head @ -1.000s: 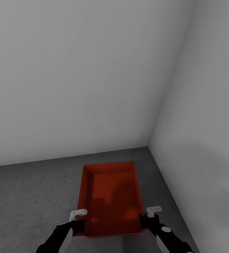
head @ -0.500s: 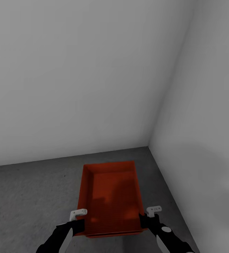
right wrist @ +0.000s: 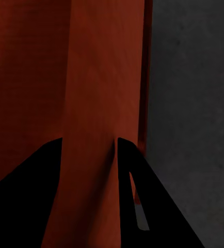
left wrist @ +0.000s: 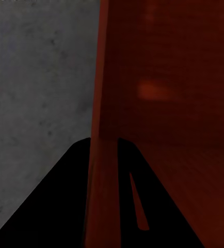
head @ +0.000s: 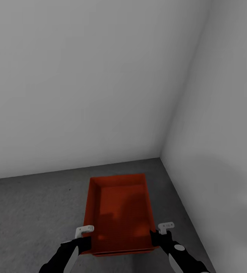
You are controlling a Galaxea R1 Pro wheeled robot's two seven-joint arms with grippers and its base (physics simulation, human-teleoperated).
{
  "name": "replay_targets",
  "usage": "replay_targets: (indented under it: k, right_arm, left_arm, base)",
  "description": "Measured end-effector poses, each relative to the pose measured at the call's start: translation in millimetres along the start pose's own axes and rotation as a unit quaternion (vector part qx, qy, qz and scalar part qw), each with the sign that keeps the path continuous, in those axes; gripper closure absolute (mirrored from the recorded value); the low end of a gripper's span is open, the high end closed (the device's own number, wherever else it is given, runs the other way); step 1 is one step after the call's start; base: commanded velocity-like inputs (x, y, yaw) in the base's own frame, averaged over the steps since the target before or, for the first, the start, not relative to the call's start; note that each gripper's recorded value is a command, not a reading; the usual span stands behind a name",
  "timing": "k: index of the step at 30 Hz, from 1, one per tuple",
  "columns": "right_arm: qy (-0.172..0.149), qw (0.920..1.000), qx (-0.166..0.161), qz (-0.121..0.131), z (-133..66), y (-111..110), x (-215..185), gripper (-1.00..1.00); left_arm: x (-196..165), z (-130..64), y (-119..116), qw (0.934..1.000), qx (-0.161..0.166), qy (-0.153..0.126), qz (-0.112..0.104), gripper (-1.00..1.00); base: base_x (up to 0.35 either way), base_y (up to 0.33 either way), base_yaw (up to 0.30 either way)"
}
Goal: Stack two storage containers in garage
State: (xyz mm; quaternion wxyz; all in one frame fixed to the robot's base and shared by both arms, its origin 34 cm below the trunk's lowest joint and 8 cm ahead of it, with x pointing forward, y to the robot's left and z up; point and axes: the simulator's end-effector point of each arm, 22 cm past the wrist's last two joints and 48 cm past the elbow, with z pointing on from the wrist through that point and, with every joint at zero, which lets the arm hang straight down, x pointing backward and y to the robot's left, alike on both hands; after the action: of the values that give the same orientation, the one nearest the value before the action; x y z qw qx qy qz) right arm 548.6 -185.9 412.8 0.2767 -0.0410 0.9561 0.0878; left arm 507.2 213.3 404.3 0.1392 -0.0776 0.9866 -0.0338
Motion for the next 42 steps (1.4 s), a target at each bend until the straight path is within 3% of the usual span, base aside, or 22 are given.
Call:
replay_targets:
  k: [27, 32, 42]
  right_arm:
    - [-0.001, 1.0, 0.0, 0.0, 5.8, -1.1, 4.3, 1.0]
    - [0.012, 0.9999, -0.002, 0.011, 13.8, 0.7, 8.4, 1.0]
    - [0.012, 0.9999, -0.002, 0.01, 13.9, 1.0, 8.0, 1.0]
  left_arm:
    - [2.3, 7.0, 0.6, 1.0, 0.0, -0.001, 0.0, 1.0]
    - [-3.2, 9.5, 3.7, 0.9999, -0.009, 0.014, 0.005, 1.0]
    - [-3.2, 9.6, 4.1, 0.9999, -0.008, 0.014, 0.005, 1.0]
  base:
    - [0.0, 0.0, 0.0]
    - [0.0, 0.0, 0.0]
    - [0.0, 0.0, 0.0]
